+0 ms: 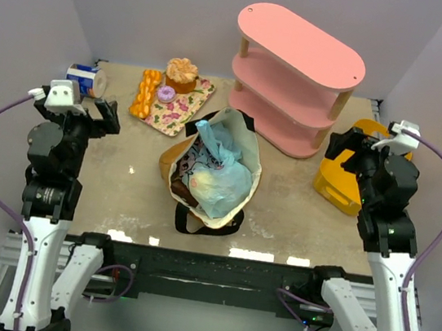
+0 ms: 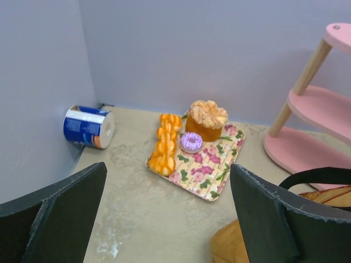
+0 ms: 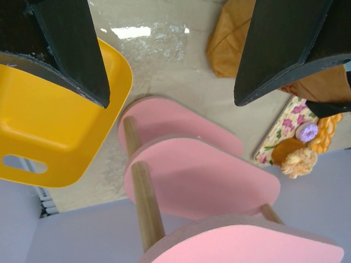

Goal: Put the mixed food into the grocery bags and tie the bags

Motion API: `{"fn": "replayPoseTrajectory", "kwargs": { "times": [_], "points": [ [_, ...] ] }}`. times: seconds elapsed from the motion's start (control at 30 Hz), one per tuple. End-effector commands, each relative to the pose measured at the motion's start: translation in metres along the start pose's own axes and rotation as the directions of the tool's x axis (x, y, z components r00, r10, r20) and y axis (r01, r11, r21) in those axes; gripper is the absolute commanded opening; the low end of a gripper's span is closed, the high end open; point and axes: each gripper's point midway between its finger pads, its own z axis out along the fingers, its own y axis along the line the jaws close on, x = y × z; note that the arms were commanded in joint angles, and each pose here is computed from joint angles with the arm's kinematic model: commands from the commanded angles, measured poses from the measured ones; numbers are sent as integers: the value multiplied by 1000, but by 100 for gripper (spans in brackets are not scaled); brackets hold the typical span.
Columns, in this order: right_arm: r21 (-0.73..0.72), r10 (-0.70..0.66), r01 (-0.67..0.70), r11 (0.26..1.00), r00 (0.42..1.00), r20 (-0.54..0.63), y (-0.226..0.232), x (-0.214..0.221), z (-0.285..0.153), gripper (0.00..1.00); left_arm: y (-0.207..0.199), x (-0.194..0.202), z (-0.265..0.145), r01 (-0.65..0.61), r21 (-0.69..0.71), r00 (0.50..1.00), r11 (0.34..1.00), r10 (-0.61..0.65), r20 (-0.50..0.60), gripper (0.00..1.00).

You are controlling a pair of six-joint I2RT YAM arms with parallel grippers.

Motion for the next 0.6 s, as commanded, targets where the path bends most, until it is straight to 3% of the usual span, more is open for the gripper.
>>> {"fn": "replayPoseTrajectory", "kwargs": {
  "times": [0.0, 0.57],
  "points": [
    [63, -5, 0, 998, 997, 76, -15, -3, -1, 99, 11, 20, 1, -17, -53, 999, 998, 14, -47, 100],
    [82, -36, 27, 996, 994, 102, -20, -8, -9, 99, -1, 5, -4, -9, 11, 1000, 1000, 10, -3, 100]
  ]
}}
